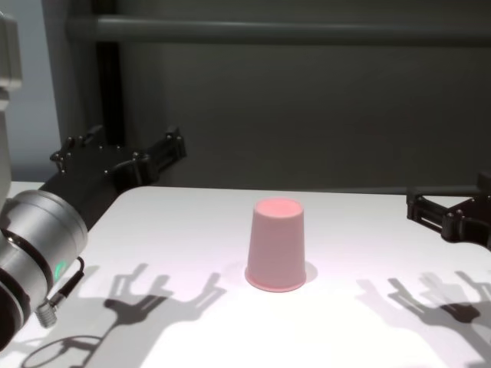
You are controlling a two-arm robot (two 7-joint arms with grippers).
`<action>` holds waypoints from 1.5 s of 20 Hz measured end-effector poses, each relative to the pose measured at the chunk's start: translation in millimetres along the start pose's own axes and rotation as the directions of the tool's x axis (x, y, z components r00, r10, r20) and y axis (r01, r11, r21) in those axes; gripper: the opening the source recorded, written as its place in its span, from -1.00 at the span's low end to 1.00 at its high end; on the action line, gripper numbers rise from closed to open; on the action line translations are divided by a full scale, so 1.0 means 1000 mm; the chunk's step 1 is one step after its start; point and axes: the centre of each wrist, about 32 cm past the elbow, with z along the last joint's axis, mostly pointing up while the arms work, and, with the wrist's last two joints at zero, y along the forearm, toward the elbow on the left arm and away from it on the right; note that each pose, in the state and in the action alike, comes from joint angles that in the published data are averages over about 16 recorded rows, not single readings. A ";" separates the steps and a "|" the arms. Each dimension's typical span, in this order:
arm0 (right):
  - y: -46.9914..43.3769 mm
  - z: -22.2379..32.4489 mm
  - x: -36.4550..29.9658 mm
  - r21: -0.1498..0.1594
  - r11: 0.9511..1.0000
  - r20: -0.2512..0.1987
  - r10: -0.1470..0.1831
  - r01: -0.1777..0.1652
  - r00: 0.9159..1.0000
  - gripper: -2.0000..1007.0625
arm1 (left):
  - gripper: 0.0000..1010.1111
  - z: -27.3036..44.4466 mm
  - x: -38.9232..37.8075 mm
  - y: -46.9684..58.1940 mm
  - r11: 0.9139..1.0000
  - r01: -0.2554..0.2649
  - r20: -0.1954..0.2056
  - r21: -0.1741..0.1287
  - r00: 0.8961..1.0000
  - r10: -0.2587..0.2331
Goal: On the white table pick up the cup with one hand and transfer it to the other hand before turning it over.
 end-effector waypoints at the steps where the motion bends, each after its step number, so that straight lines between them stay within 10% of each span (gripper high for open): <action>1: -0.0008 -0.0005 -0.0002 -0.001 1.000 -0.001 -0.002 0.002 1.000 0.99 | 0.99 0.0000 0.0000 0.000 1.000 0.000 0.000 0.000 1.000 0.000; 30: -0.0025 -0.0016 -0.0009 0.002 1.000 -0.011 -0.006 0.006 1.000 0.99 | 0.99 0.0000 0.0000 0.000 1.000 0.000 0.000 0.000 1.000 0.000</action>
